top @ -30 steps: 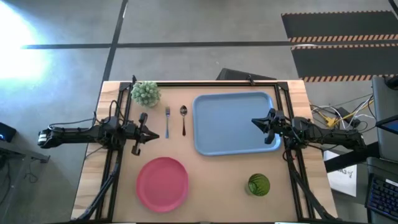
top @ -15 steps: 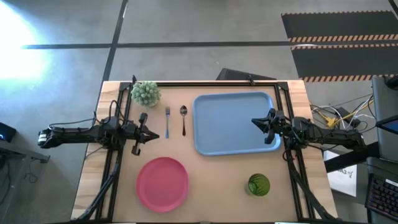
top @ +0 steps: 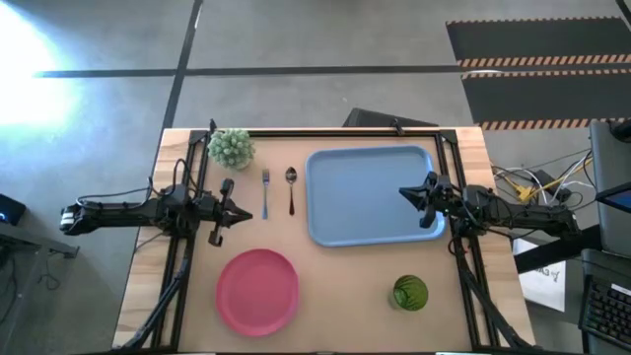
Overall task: Pick and place plate/cup/fork/spoon on tray
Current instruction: Put the green cup on the blue tray
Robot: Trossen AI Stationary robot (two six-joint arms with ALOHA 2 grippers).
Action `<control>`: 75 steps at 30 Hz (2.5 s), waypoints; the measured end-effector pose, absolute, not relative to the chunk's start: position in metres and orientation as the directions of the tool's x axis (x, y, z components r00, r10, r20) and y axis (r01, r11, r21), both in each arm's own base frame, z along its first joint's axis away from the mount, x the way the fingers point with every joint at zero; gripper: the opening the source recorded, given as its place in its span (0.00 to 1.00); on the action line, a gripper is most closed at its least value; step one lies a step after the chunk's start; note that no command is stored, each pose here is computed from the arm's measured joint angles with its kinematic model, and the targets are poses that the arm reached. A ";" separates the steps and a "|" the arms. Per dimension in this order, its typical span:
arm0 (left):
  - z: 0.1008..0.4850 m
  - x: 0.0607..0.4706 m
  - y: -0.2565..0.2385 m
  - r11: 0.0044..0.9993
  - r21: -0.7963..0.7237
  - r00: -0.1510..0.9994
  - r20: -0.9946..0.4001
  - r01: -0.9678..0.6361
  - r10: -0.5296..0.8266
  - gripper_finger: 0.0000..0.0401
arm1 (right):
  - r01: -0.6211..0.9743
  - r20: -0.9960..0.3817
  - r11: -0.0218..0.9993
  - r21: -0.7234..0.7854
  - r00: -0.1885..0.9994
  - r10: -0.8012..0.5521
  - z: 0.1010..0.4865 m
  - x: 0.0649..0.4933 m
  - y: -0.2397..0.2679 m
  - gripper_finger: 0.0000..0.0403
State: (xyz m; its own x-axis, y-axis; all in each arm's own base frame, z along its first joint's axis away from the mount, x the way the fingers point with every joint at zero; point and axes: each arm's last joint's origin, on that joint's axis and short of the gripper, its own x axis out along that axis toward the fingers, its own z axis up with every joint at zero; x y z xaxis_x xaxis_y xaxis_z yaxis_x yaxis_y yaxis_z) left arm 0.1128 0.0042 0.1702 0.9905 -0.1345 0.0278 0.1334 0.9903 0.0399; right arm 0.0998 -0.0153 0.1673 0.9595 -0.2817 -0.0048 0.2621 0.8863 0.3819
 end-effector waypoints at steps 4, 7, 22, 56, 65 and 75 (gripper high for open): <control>0.170 0.113 0.004 0.990 0.040 0.990 0.028 0.134 -0.135 0.00 | 0.254 0.010 0.879 0.403 0.960 -0.281 0.169 0.100 -0.015 0.02; 0.170 0.113 0.004 0.990 0.040 0.990 0.028 0.134 -0.135 0.00 | 0.228 0.004 0.841 0.490 0.965 -0.264 0.170 0.100 -0.015 0.02; 0.170 0.113 0.004 0.990 0.040 0.990 0.028 0.134 -0.135 0.00 | 0.203 0.026 0.826 0.527 0.967 -0.254 0.175 0.099 -0.014 0.02; 0.278 0.081 0.004 0.998 0.046 0.672 0.738 0.042 -0.062 0.00 | -0.239 0.710 0.936 0.260 0.704 -0.018 0.284 0.064 -0.005 0.02; 0.359 0.102 0.006 0.999 -0.011 0.906 0.421 0.044 -0.036 0.00 | -0.008 0.125 0.960 0.281 0.992 -0.028 0.399 0.073 -0.005 0.02; 0.394 0.101 0.006 0.999 0.024 0.943 0.331 0.028 -0.034 0.00 | 0.531 -0.796 0.826 0.189 0.575 -0.188 0.417 0.158 -0.019 0.07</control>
State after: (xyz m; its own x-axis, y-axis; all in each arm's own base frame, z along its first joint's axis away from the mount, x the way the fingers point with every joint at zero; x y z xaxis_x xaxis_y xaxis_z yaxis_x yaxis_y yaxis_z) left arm 0.1013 0.0061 0.3936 0.9429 -0.0341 0.3314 0.0277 0.9993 0.0241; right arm 0.1576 -0.0193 0.4167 0.5753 -0.1876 -0.7962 0.5305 0.8264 0.1886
